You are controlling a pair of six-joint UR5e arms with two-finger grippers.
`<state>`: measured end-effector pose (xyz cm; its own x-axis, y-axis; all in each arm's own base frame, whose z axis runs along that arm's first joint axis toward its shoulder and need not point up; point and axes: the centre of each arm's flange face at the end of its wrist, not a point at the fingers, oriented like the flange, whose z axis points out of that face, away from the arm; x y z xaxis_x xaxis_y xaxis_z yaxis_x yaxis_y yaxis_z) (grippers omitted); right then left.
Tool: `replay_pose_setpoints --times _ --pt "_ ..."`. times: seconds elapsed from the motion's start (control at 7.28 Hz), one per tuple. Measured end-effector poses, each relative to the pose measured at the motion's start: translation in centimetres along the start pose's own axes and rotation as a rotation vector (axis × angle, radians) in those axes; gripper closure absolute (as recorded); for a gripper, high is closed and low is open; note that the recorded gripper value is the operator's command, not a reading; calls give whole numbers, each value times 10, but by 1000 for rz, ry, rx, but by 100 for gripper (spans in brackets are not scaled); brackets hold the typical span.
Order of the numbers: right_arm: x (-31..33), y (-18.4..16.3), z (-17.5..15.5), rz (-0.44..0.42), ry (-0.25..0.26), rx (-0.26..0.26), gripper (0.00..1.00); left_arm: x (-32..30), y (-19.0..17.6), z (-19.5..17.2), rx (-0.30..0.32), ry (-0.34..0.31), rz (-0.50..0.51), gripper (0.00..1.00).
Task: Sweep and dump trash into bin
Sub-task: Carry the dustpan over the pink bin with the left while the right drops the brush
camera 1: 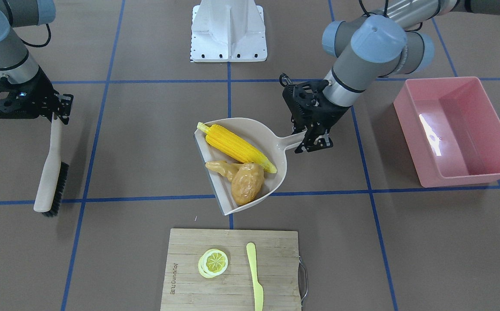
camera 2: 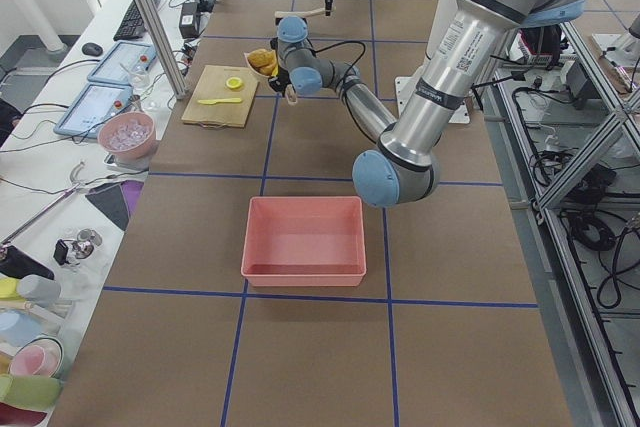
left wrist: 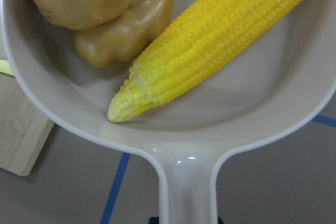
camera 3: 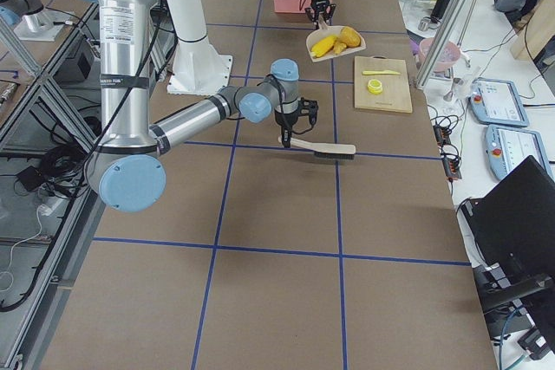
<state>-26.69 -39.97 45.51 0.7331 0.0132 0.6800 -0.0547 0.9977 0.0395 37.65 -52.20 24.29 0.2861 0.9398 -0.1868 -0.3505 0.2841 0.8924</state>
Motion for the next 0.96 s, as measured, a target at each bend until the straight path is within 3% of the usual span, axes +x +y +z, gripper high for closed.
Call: replay_pose_setpoints --times 0.27,0.41,0.82,0.96 --pt "17 8 8 1 -11 -11 100 -48 58 -67 36 -67 -72 100" --pt "20 10 10 4 -13 -19 95 -69 85 -103 47 -102 -111 100" --pt "19 14 11 2 -31 -48 0 -98 179 -166 25 -154 -228 100" --pt "18 14 10 0 -35 -48 0 -92 220 -178 16 -153 -262 100"
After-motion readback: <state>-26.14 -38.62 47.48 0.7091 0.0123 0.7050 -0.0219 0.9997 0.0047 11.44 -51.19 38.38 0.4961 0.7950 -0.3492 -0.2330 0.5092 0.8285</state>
